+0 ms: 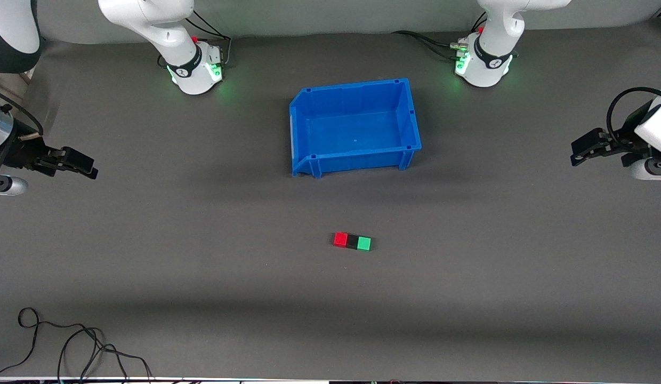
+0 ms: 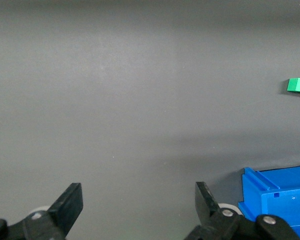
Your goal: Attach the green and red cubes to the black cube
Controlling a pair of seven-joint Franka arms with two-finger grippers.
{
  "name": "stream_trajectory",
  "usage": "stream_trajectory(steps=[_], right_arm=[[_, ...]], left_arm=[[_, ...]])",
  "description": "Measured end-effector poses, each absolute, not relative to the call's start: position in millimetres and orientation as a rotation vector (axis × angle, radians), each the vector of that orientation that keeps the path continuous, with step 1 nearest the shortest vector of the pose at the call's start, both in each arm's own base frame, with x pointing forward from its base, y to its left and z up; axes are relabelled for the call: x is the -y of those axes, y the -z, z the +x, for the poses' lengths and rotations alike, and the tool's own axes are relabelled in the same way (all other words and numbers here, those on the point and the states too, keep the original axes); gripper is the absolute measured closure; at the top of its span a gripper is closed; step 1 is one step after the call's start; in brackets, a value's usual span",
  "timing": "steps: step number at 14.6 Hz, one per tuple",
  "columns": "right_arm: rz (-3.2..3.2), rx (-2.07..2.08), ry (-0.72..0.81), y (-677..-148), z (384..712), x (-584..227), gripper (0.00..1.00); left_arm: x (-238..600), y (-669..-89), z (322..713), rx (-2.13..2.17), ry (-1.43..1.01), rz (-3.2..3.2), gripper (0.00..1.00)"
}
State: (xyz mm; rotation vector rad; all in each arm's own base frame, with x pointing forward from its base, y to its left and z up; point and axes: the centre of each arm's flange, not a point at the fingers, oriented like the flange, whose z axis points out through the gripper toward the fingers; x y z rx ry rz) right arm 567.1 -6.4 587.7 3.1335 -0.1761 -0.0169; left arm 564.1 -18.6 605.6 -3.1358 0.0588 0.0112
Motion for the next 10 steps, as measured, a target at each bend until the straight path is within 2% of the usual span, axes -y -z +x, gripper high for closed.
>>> stream_trajectory(steps=[10], right_arm=[[3.133, 0.149, 0.043, -579.9, 569.1, 6.2, 0.00]], left_arm=[[18.5, -603.0, 560.7, -0.059, -0.060, -3.134, 0.00]])
